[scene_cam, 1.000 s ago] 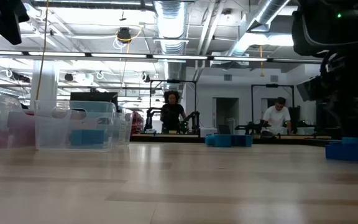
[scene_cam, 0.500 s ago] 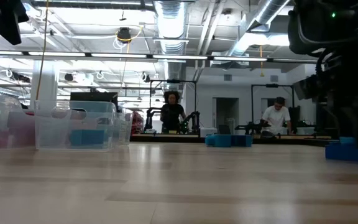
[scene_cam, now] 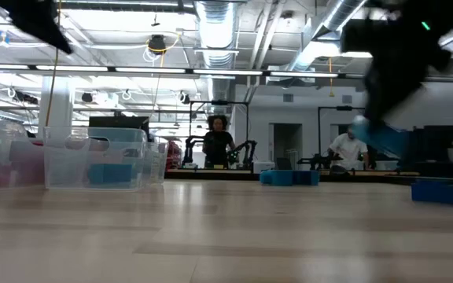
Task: Sort blocks
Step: Put the light blue game piece into the right transparent bin
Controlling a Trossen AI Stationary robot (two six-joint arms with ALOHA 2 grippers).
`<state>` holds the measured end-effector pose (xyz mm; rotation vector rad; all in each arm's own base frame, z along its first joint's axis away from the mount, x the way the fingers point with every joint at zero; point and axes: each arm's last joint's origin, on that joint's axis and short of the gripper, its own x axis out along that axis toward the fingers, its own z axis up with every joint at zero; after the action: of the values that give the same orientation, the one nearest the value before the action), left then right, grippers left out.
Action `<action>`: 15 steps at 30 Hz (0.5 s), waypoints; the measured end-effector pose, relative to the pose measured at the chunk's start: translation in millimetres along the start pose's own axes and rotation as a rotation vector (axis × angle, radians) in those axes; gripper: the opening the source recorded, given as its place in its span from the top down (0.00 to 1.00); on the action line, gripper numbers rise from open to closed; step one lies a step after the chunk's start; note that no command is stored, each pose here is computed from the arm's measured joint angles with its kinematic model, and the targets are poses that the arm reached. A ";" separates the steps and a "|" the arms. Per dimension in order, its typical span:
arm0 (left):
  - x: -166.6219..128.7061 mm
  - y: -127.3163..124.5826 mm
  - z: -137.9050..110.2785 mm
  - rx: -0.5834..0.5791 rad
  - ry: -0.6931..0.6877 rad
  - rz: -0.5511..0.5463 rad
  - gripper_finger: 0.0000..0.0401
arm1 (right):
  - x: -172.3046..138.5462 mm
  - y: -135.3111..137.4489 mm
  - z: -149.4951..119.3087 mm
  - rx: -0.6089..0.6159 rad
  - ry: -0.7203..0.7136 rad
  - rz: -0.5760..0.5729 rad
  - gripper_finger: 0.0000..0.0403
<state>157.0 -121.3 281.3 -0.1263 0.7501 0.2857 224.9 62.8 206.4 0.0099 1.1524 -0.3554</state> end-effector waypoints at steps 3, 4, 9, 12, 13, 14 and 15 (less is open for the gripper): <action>8.3 -3.4 -0.7 0.080 -0.143 0.053 0.36 | -17.5 -0.7 19.1 0.094 -0.271 0.027 0.65; 11.1 -4.9 -0.9 0.115 -0.181 0.064 0.36 | -23.9 -0.5 26.5 0.117 -0.368 0.038 0.65; 19.3 -11.5 10.8 0.208 -0.319 0.062 0.36 | -56.1 4.0 62.4 0.135 -0.802 0.139 0.64; 23.3 -11.3 23.6 0.194 -0.377 0.045 0.36 | -63.3 8.3 79.2 0.131 -0.985 0.151 0.65; 24.5 -10.4 28.4 0.178 -0.395 0.041 0.36 | -63.2 10.5 83.6 0.127 -1.029 0.148 0.65; 25.9 -8.8 33.0 0.160 -0.414 0.047 0.36 | -61.6 12.7 87.9 0.128 -1.067 0.144 0.65; 27.0 -7.2 37.0 0.146 -0.430 0.054 0.36 | -59.6 14.4 92.2 0.138 -1.104 0.143 0.65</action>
<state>202.2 -114.5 289.7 0.0928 0.3452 0.2962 289.9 75.1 295.2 0.0137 0.0332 -0.2479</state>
